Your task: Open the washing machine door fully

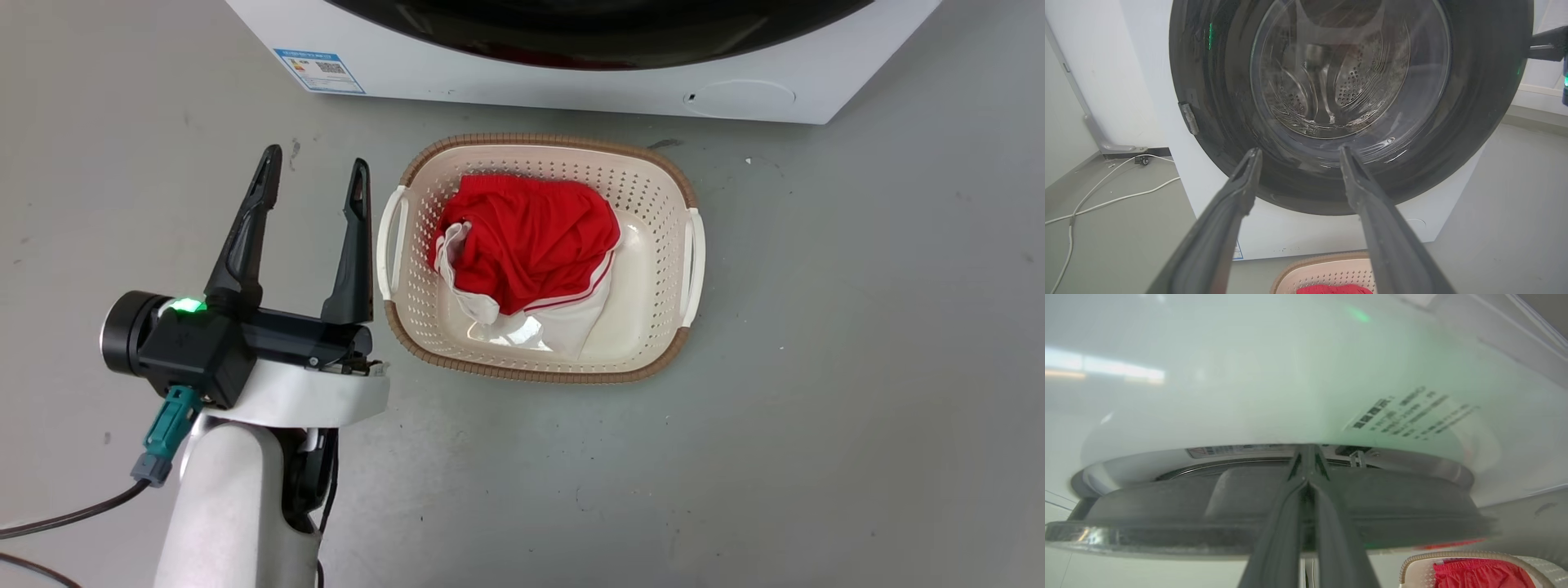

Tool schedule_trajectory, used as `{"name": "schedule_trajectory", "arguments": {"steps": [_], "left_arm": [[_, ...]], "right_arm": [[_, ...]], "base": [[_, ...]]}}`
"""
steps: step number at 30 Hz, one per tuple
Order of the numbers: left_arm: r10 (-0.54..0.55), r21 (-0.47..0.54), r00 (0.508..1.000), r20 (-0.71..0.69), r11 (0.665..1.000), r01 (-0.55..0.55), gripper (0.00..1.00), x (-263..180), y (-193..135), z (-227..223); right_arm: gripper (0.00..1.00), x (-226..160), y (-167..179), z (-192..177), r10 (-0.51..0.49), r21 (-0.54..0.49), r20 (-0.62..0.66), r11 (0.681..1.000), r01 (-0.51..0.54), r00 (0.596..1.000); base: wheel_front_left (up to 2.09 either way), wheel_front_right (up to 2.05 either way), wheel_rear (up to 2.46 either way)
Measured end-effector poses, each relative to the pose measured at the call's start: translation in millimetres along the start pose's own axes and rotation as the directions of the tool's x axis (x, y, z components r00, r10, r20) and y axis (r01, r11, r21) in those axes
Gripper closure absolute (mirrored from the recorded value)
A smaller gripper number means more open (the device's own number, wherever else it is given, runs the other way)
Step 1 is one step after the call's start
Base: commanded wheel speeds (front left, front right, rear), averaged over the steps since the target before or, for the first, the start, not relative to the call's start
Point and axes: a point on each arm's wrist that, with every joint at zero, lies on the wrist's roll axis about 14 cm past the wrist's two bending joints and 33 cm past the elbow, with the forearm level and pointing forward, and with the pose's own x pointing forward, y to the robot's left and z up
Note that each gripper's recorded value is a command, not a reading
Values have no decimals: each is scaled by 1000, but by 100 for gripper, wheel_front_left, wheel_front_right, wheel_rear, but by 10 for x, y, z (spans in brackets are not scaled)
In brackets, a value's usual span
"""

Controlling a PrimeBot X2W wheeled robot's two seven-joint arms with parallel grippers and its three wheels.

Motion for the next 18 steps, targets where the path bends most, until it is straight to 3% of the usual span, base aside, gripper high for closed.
{"name": "schedule_trajectory", "arguments": {"steps": [18], "left_arm": [[-8,-16,1000,-7,1000,8,0,33,-38,-46]], "right_arm": [[100,-113,0,-301,39,38,-244,999,-30,969]], "base": [[0,0,0]]}}
